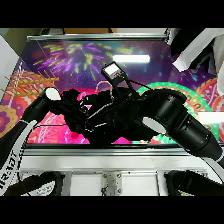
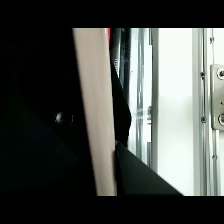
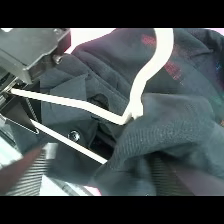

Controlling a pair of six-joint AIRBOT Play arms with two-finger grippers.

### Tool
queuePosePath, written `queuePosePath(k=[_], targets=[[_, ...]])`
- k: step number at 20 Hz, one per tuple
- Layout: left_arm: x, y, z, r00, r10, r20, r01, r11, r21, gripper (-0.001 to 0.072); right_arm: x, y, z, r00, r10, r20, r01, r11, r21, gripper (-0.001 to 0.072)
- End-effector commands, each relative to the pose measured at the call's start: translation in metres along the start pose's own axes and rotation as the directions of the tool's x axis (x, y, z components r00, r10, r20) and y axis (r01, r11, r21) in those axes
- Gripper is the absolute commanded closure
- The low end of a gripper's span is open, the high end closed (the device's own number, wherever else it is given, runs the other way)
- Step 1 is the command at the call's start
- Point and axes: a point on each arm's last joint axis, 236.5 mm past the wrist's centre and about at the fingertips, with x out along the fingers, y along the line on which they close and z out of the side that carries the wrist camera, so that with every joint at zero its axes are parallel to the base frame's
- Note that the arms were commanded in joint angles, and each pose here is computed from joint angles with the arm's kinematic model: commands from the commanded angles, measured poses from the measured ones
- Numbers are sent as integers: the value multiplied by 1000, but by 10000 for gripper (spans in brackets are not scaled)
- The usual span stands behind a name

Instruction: Fold the clothes and pants, and hang the long-sleeved shirts on hangers.

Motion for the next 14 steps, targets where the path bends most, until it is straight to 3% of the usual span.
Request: queuePosePath(k=[1, 5, 10, 14], targets=[[0, -1, -1, 1000, -4, -3, 4, 1000, 2, 688, -7, -5, -5, 1000, -15, -27, 15, 1000, 5, 1], [0, -1, -1, 1000, -4, -3, 4, 1000, 2, 688, -36, -26, -12, 993, -41, -113, 42, 999, 12, 1], [0, -1, -1, 1000, -4, -3, 4, 1000, 2, 688, -58, -27, -10, 969, 206, -138, -204, 978, 28, 1], [0, -1, -1, 1000, -4, -3, 4, 1000, 2, 688, -75, -41, 5, 934, 352, -53, -352, 936, 5, 1]])
